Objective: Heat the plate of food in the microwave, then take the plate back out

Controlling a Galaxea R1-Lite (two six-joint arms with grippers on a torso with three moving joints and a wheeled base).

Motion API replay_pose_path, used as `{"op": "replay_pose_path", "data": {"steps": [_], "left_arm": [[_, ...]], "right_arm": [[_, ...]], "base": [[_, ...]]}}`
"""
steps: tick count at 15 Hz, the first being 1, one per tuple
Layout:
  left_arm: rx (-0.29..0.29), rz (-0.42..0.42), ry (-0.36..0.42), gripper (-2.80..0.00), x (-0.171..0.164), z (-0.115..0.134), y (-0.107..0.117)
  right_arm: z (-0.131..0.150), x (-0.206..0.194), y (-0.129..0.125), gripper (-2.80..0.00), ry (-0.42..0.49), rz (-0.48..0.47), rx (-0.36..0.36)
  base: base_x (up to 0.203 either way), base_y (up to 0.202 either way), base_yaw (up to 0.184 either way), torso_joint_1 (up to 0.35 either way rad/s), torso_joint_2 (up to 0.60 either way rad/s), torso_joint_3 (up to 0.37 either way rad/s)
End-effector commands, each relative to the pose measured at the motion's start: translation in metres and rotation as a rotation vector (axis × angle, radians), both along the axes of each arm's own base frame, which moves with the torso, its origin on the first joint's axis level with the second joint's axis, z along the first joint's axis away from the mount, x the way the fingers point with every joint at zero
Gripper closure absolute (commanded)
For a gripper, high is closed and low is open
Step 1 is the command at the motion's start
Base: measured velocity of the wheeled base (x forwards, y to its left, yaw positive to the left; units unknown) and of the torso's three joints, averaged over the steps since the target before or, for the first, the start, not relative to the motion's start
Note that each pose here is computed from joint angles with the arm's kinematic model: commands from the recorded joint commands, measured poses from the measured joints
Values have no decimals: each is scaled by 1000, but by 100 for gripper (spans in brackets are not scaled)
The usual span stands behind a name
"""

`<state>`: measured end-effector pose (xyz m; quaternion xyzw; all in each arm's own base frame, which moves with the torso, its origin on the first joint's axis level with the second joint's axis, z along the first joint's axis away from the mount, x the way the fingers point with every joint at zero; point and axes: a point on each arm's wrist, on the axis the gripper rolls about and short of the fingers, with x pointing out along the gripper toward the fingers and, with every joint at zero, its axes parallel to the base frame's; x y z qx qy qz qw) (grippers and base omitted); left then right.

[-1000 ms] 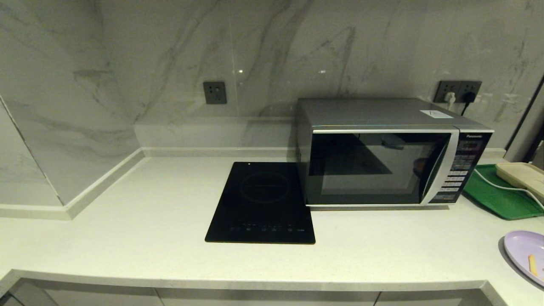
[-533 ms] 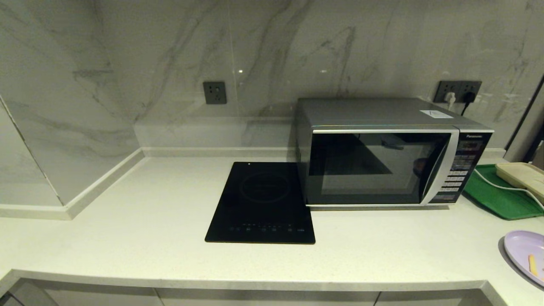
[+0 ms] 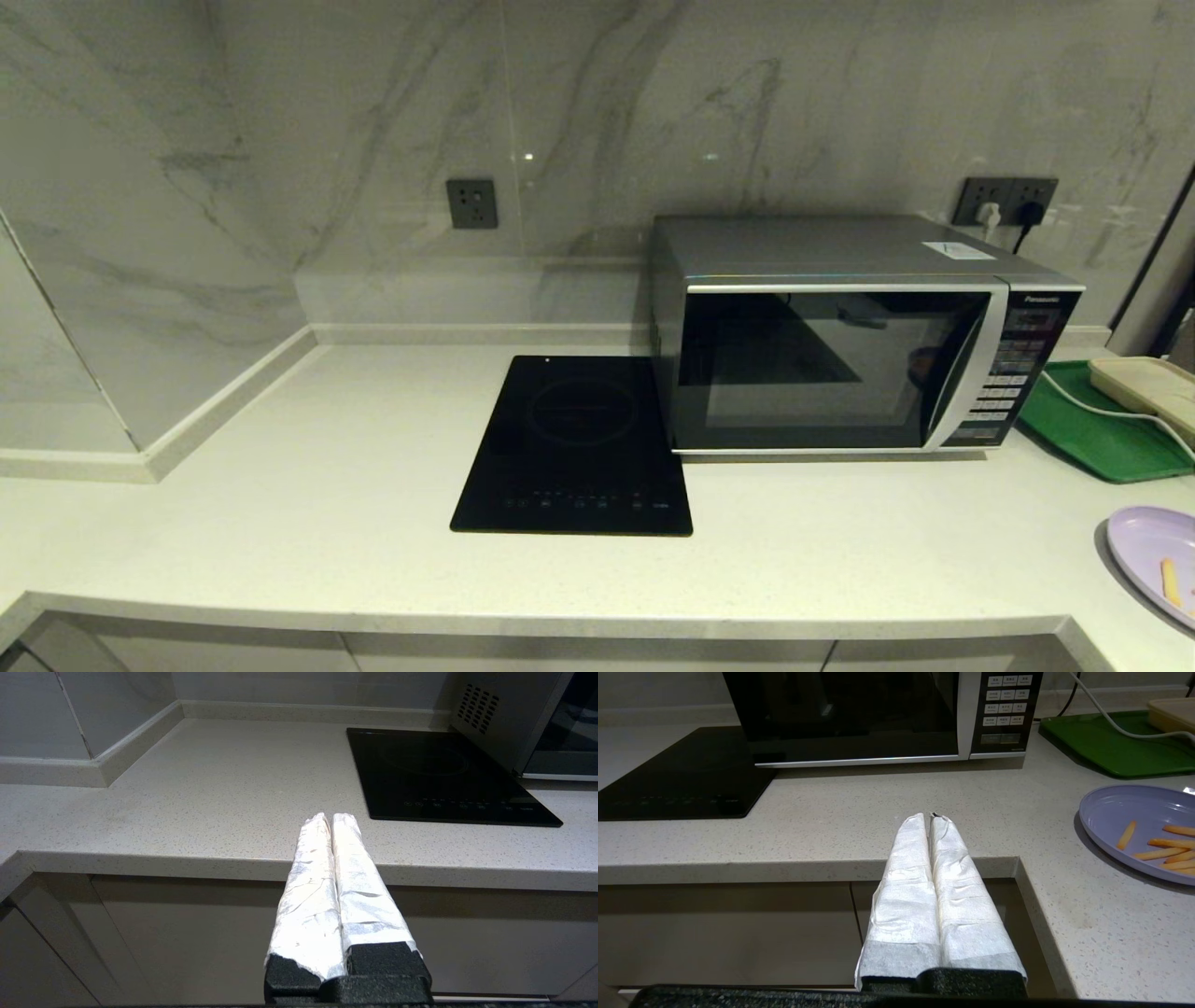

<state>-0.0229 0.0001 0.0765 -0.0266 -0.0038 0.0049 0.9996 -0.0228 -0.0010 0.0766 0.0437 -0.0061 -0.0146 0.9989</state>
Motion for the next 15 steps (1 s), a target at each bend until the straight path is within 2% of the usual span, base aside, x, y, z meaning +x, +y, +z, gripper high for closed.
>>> {"op": "replay_pose_path", "data": {"steps": [1, 15], "left_arm": [[-1, 1, 0, 0, 0, 0, 0], [-1, 1, 0, 0, 0, 0, 0]], "right_arm": [[0, 0, 0, 0, 2, 1, 0], [0, 0, 0, 0, 0, -1, 2]], "base": [[0, 0, 0, 0, 0, 0], [0, 0, 0, 0, 0, 0]]}}
